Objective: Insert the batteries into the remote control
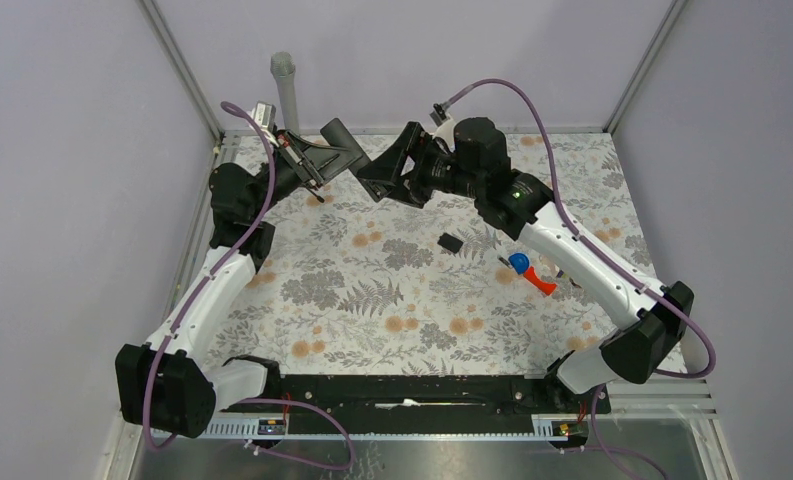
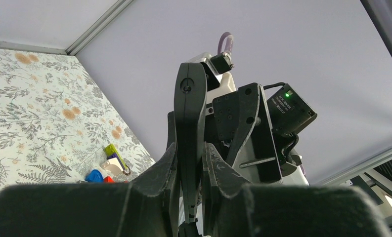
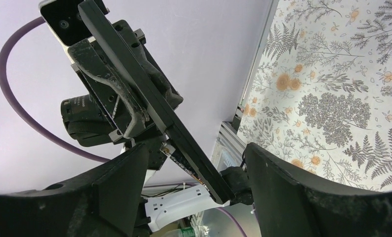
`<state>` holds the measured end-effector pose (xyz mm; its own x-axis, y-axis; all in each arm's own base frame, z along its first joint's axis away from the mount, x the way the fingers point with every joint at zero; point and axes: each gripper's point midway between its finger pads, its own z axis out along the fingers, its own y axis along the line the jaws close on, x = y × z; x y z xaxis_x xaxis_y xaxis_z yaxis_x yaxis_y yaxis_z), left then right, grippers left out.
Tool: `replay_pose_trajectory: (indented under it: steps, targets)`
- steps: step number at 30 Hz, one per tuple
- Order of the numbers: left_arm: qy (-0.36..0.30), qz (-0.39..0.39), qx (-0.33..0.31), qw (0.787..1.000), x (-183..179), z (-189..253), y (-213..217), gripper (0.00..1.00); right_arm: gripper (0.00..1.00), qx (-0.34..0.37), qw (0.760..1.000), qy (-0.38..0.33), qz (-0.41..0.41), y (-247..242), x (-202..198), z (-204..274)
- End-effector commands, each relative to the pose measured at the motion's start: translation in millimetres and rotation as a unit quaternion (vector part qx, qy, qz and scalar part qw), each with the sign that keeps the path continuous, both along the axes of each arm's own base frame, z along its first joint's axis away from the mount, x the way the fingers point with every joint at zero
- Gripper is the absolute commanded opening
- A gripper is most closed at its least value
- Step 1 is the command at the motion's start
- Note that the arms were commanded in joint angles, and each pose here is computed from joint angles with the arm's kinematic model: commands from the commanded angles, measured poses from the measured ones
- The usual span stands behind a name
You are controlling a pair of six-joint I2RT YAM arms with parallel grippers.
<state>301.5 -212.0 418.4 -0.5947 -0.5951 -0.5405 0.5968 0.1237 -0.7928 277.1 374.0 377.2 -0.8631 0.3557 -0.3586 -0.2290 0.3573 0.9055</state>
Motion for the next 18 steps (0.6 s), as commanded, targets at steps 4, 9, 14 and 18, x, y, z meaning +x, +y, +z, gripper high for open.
replay_pose_trajectory:
  steps: [4,9,14,18]
  targets:
    - [-0.059,0.003,-0.016,0.998,-13.8,23.9,5.1,0.00,0.77,0.041,0.999,0.004,0.006,2.9,5.2,12.4]
    - [-0.066,-0.001,-0.021,0.998,-15.9,25.3,4.8,0.00,0.76,0.047,0.999,0.009,0.010,4.5,5.5,11.9]
    - [-0.065,-0.003,-0.023,0.998,-15.6,25.7,4.5,0.00,0.73,0.049,0.999,0.014,0.013,6.4,5.9,8.6]
    - [-0.059,-0.002,-0.024,0.998,-14.2,26.2,4.7,0.00,0.71,0.049,0.999,0.015,0.011,5.4,5.9,7.6]
